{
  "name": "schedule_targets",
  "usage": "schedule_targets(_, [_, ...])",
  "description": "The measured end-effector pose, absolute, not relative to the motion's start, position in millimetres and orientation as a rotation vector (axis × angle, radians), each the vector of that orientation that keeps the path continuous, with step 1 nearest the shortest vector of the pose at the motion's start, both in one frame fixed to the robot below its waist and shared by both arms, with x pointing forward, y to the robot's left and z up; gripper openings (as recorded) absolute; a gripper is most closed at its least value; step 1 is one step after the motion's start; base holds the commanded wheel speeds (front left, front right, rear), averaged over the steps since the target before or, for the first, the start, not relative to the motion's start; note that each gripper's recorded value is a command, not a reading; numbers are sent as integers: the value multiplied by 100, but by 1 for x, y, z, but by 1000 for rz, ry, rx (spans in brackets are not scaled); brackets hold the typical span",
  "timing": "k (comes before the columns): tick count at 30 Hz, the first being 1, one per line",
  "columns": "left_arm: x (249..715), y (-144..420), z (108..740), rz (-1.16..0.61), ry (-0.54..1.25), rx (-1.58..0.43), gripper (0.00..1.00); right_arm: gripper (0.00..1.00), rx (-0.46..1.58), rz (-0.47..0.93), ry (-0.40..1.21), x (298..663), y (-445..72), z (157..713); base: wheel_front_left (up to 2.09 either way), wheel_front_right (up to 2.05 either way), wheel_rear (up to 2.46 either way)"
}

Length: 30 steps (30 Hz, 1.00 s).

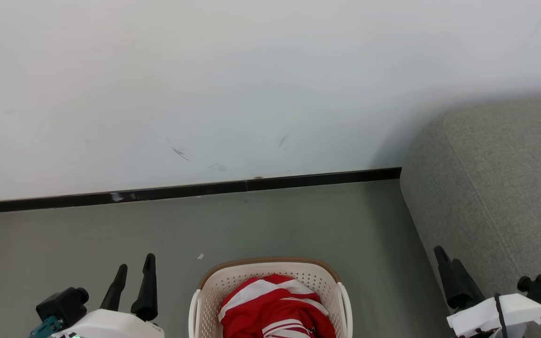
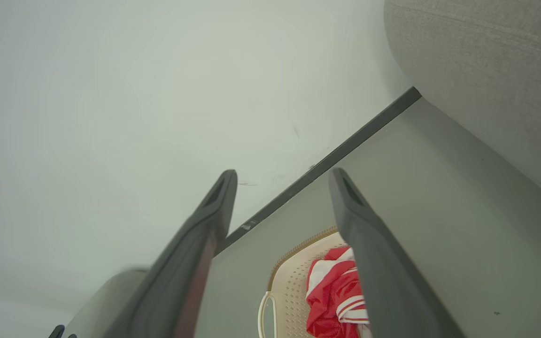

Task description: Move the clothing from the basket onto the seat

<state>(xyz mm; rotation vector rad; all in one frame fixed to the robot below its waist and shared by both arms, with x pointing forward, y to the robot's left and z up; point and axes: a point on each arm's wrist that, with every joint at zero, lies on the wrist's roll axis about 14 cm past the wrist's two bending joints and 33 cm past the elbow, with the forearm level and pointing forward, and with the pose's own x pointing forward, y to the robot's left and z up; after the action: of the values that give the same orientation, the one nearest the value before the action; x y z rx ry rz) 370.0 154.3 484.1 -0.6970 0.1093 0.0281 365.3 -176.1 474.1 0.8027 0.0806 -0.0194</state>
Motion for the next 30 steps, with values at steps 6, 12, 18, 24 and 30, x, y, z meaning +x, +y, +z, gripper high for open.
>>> schedule_targets(6, [369,153,490,33,84,-603,100,100,691,2,62,365,-174,479,0,0,0])
schedule_targets(12, [368,152,493,34,64,-518,100,100,606,17,46,365,-172,483,0,0,0])
schedule_targets(18, [368,150,497,33,41,-420,100,100,515,38,35,365,-168,486,0,0,0])
schedule_targets(24, [367,149,500,38,20,-333,100,100,423,59,20,366,-164,489,0,0,0])
schedule_targets(30, [367,148,504,40,-12,-241,100,100,330,82,2,366,-160,493,0,0,0])
